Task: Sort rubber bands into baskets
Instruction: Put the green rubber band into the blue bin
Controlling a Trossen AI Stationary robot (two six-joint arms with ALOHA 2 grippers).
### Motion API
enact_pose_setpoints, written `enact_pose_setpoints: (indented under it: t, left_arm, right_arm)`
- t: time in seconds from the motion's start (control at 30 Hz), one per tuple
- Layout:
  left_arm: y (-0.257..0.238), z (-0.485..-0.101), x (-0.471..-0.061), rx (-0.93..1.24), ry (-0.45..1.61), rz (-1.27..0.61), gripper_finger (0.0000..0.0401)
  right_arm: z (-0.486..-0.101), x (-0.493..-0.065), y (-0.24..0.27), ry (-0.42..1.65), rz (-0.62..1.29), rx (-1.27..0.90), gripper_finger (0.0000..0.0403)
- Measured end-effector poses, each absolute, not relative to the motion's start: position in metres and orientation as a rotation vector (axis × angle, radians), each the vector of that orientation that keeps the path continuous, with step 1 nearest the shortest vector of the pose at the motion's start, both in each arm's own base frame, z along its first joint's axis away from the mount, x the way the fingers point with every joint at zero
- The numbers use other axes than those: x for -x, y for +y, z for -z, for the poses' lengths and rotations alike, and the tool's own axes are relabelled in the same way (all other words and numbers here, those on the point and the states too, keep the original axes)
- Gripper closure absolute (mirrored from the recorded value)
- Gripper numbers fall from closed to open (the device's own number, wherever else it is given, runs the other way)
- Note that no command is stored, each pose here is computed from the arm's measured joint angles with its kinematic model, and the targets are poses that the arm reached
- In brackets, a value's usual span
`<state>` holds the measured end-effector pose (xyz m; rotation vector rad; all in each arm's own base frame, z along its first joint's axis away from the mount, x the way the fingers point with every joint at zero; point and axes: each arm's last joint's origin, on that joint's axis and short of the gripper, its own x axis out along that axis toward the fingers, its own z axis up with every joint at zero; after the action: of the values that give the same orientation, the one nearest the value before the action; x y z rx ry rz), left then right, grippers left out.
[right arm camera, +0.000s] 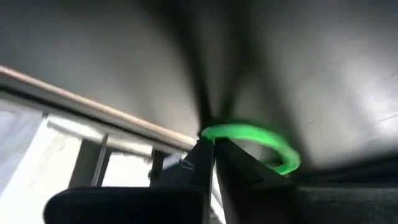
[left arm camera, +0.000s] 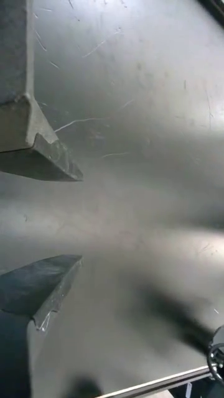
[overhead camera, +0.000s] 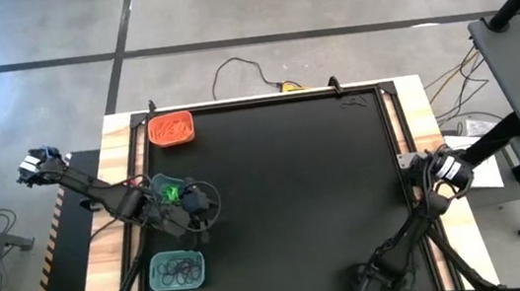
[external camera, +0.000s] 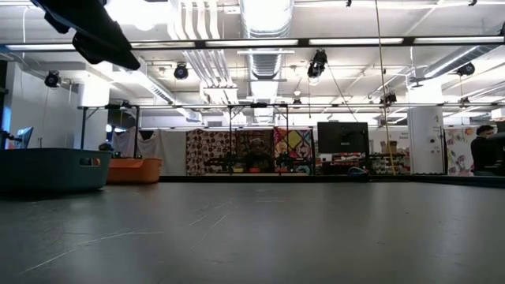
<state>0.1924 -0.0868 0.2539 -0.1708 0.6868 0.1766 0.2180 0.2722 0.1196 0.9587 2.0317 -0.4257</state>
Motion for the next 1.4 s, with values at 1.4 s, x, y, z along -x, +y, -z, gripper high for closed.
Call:
enact_pose_setpoints:
  t: [1.4]
  left_arm:
    - [-0.090, -0.256, -0.190, 0.229, 0.702, -0.191, 0.0215]
  right_arm:
    - [-0.145, -0.251, 0.265, 1.920, 0.409, -0.922, 0.0234]
